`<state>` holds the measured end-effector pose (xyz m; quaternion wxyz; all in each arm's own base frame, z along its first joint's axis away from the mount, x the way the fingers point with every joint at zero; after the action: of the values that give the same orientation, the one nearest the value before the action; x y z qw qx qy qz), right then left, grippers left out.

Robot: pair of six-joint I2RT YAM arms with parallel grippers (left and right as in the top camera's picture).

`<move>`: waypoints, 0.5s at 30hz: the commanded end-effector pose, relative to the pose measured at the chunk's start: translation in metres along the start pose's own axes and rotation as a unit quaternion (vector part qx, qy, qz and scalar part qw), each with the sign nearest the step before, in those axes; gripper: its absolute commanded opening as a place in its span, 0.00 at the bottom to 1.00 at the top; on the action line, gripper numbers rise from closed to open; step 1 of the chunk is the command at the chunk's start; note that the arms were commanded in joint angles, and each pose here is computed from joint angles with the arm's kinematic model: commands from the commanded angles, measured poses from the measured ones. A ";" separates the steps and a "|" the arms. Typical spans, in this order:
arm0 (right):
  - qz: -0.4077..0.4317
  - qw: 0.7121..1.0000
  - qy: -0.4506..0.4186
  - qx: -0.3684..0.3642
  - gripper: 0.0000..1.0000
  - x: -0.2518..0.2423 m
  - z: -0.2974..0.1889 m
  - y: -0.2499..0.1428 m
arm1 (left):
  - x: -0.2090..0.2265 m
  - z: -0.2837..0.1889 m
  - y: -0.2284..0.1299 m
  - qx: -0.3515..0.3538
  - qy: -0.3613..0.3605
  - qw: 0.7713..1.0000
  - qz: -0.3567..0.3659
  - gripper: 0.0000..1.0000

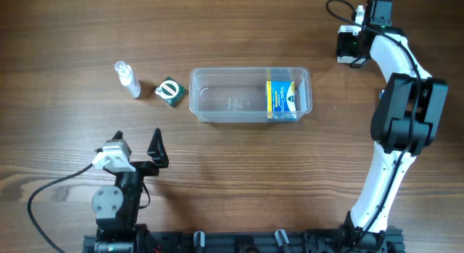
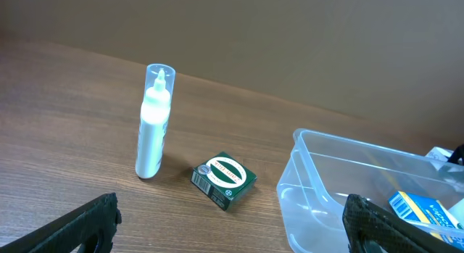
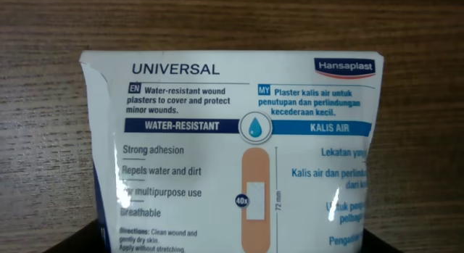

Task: Pack container
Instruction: 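Open right gripper and move to the white Hansaplast box, then grasp the Hansaplast box with right gripper and carry to container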

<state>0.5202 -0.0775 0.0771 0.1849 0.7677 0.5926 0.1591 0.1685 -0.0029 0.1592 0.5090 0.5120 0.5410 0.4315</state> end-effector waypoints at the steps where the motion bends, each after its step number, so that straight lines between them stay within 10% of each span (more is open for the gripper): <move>1: 0.013 1.000 0.006 -0.004 0.69 0.001 -0.007 0.005 | 0.000 0.000 -0.003 0.004 -0.003 1.000 -0.005 1.00; 15: 0.061 0.992 0.088 -0.061 0.70 0.013 -0.153 0.036 | 0.000 0.000 -0.003 0.004 -0.003 1.000 -0.005 1.00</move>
<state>0.4961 -0.0696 0.1605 0.1733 0.7801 0.5700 0.1911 0.1685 -0.0029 0.1592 0.5091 0.5119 0.5411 0.4314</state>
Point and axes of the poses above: each gripper's point midway between its finger pads, its own z axis out along the fingers, its own x axis along the line the jaws close on, y = z × x, the point moved 8 cm from there along -z, back along the fingers, and after that the axes turned 10 degrees about z, right-handed, at the moved point
